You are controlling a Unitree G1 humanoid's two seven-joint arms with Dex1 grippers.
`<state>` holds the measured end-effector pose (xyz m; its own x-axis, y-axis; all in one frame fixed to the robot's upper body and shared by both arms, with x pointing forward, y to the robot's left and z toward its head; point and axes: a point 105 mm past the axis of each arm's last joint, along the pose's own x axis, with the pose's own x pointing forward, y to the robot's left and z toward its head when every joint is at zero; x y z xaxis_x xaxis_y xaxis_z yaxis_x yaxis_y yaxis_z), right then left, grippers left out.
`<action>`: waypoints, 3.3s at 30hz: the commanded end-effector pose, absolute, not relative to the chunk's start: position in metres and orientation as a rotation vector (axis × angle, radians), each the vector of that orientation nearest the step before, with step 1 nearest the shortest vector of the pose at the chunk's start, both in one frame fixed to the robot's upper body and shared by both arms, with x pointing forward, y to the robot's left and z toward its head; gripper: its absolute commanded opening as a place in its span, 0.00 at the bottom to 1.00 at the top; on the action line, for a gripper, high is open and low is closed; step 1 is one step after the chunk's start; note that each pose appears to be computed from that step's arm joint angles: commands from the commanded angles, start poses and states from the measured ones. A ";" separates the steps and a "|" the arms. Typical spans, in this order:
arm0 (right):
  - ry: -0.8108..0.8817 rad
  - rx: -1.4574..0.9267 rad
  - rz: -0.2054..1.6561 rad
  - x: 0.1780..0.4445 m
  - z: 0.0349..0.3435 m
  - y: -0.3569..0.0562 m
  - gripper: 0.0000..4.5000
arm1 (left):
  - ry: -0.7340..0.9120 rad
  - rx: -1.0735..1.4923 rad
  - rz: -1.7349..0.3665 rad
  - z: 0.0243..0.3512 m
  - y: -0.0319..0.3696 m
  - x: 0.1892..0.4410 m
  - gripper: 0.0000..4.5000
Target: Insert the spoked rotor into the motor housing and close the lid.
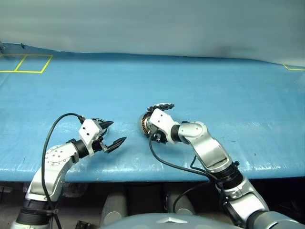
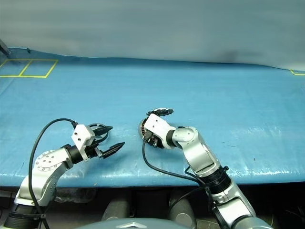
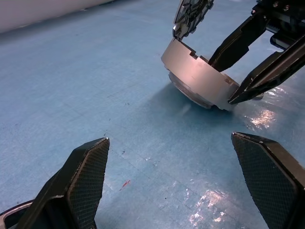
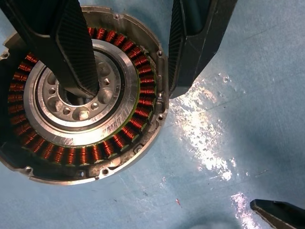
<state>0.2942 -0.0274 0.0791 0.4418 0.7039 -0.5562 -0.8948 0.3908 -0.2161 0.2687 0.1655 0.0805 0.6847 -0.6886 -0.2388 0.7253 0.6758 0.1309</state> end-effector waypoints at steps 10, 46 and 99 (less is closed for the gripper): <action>0.467 -0.497 1.102 0.285 0.065 -0.005 0.42 | 0.131 0.239 -0.773 0.089 0.168 0.267 1.00; 0.520 -0.468 1.171 0.266 0.066 0.011 0.42 | 0.133 0.226 -0.743 0.085 0.171 0.261 1.00; 0.481 -0.455 1.131 0.283 0.102 0.008 0.84 | 0.144 0.197 -0.726 0.071 0.167 0.257 1.00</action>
